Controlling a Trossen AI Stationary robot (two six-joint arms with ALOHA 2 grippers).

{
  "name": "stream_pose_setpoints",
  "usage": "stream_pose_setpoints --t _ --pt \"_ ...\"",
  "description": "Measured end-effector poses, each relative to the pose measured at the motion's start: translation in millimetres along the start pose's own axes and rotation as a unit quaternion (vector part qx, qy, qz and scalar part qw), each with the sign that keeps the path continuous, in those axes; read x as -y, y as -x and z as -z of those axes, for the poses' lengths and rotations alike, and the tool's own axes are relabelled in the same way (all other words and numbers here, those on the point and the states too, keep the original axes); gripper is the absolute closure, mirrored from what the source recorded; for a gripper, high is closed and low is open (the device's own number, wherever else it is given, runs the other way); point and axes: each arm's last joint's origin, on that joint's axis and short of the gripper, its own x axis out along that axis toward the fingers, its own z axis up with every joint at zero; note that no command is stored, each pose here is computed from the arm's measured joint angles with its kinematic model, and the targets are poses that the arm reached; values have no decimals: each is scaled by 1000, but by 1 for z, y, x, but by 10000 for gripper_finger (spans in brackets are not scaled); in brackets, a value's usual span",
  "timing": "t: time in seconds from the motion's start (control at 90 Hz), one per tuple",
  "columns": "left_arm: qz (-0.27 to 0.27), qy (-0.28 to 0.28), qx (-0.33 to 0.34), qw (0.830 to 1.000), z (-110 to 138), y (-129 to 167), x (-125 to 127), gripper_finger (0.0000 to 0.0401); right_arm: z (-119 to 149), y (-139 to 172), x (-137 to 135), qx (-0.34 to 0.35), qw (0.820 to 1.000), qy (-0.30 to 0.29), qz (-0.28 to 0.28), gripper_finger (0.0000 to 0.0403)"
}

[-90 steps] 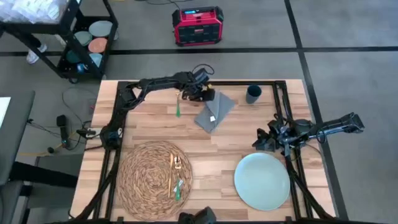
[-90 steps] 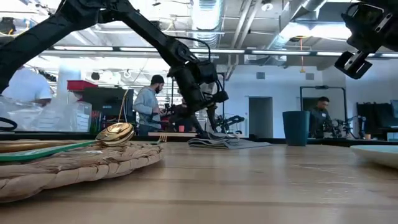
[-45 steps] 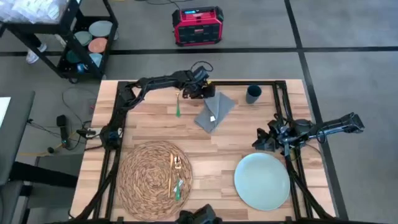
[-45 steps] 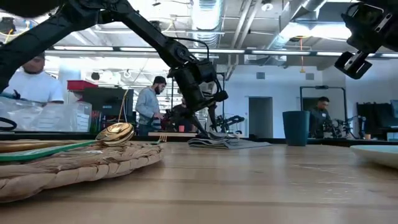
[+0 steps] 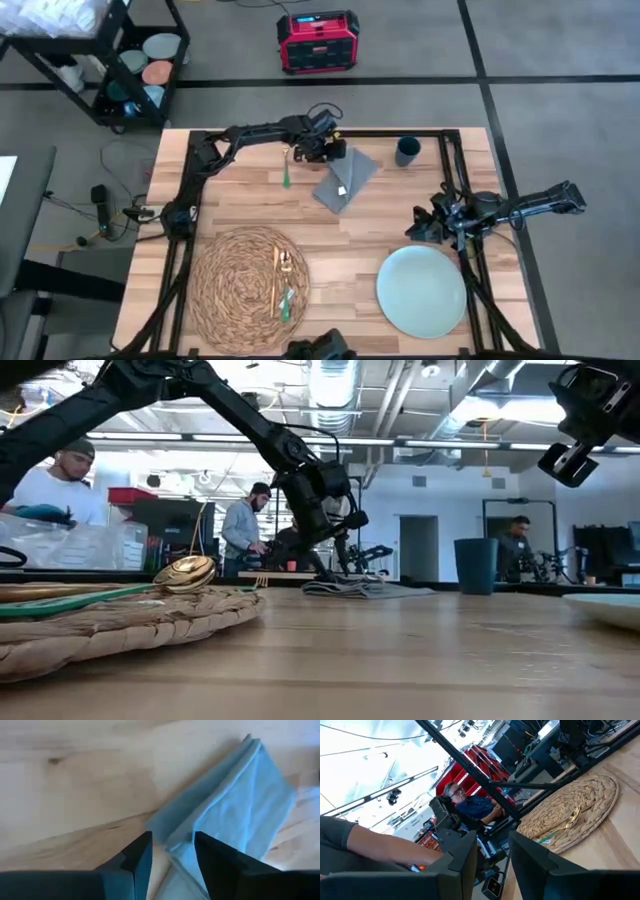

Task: Set table place
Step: Fold the gray table napkin

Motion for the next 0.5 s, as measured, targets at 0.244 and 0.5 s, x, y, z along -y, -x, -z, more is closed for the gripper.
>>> stream_pose_setpoints --t 0.244,0.5 --pt "-22 14 -10 1000 -1 -1 -7 374 -1 0 0 14 1000 7 4 300" --pt "-23 9 -12 1000 -2 -1 -8 399 -2 0 0 15 1000 9 4 300"
